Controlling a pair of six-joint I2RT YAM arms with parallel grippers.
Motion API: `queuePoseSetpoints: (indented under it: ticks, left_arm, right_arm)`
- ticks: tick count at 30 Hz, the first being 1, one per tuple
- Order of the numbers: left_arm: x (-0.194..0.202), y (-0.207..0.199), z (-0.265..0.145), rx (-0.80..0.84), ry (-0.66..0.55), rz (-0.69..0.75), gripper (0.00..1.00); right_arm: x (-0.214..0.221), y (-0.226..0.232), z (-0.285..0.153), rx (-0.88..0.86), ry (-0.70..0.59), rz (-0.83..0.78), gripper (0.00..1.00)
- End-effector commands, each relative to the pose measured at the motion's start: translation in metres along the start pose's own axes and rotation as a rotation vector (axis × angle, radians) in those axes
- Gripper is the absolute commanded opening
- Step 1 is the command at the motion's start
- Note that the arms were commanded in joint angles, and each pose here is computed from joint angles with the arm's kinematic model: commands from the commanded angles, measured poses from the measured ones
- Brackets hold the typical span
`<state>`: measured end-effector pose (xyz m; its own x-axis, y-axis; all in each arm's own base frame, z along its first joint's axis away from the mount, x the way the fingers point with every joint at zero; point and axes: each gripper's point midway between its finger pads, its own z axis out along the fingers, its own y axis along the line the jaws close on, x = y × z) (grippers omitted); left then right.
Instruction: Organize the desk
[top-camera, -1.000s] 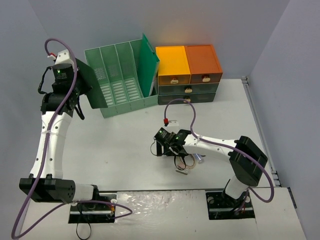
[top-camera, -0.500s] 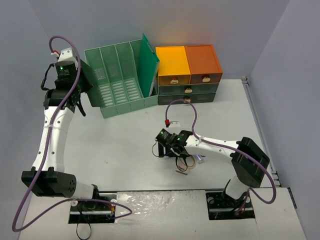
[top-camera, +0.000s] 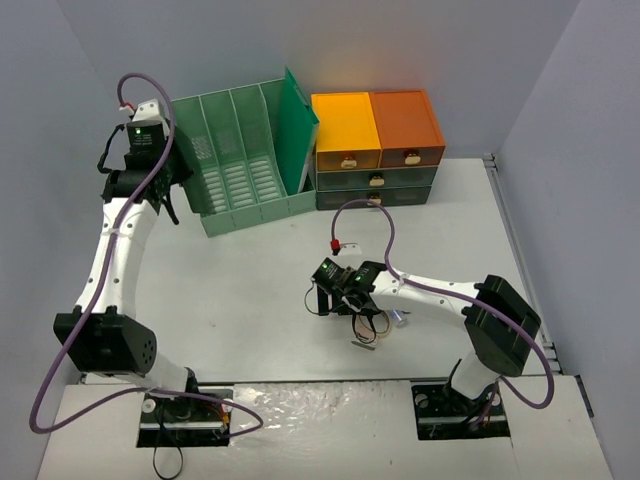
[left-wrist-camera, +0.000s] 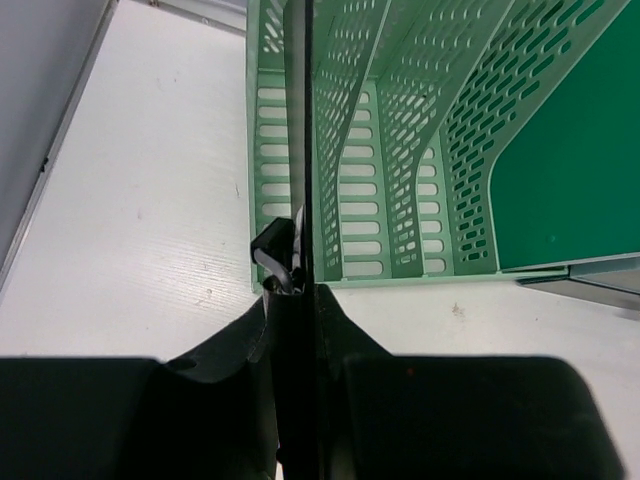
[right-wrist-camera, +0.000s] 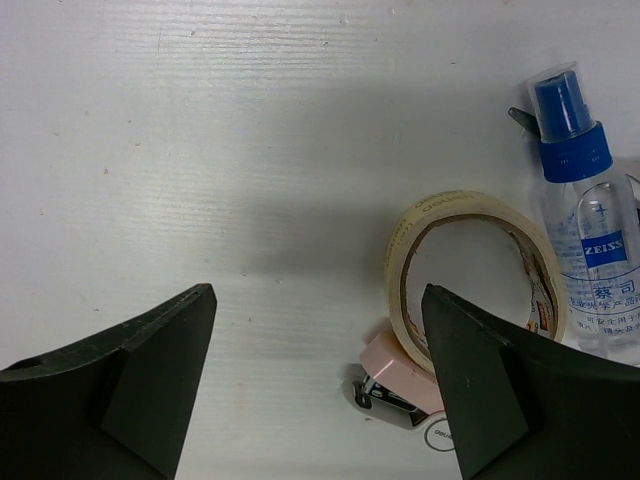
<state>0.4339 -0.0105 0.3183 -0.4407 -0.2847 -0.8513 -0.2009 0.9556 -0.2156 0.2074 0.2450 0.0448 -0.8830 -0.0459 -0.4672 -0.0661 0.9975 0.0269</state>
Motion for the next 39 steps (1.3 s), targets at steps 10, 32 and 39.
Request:
queuePoseSetpoints:
  ticks: [10,32,39]
  left_arm:
    - [0.014,-0.018,0.029,0.039,0.089,-0.019,0.0]
    - [0.01,-0.016,0.05,-0.012,0.034,0.027,0.72]
    - [-0.01,-0.015,0.059,-0.033,-0.048,0.094,0.73]
  right_arm:
    - [-0.011,-0.005,-0.011,0.008,-0.052,-0.001,0.81]
    - [-0.014,-0.009,-0.016,0.009,-0.084,-0.014,0.83]
    - [-0.022,-0.002,-0.022,-0.027,-0.119,-0.022,0.83]
